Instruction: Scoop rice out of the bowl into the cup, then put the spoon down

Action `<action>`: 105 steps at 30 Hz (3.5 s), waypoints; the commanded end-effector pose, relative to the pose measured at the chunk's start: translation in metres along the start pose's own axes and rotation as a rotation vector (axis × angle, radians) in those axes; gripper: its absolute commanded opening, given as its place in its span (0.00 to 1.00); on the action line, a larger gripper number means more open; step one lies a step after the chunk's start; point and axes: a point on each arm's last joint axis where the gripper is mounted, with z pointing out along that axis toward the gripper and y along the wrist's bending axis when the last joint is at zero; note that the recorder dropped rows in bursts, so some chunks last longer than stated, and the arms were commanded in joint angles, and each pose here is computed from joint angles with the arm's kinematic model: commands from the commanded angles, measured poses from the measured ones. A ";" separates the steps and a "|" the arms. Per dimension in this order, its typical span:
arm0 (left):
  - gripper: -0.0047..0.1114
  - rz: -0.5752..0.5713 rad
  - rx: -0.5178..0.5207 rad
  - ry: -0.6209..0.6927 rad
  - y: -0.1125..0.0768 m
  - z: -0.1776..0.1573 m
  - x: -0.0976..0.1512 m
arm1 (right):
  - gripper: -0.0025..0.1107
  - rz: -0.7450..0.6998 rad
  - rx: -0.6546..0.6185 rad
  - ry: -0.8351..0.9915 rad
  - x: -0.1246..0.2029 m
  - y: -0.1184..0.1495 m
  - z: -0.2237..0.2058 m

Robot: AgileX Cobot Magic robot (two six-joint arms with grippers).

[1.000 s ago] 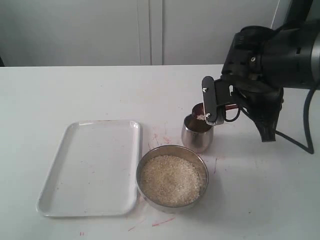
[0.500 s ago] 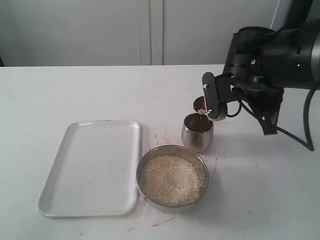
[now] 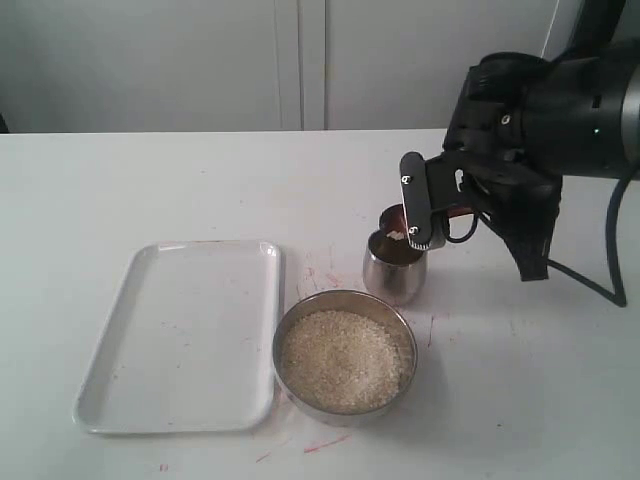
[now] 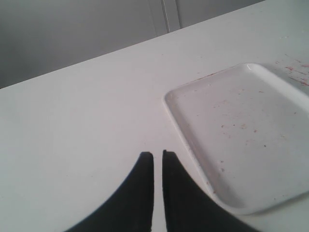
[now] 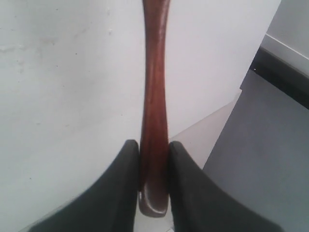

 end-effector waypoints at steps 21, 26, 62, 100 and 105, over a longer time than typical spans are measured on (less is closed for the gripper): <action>0.16 -0.005 -0.002 -0.007 0.000 0.000 -0.001 | 0.02 -0.194 0.106 0.070 -0.008 -0.005 -0.007; 0.16 -0.005 -0.002 -0.007 0.000 0.000 -0.001 | 0.02 -0.236 0.092 0.137 -0.008 -0.003 0.000; 0.16 -0.005 -0.002 -0.007 0.000 0.000 -0.001 | 0.02 0.084 0.154 0.082 -0.027 0.003 -0.013; 0.16 -0.005 -0.002 -0.007 0.000 0.000 -0.001 | 0.02 1.320 -0.888 -1.023 -0.021 0.004 -0.164; 0.16 -0.005 -0.002 -0.007 0.000 0.000 -0.001 | 0.02 1.409 -1.022 -1.049 -0.026 0.003 -0.169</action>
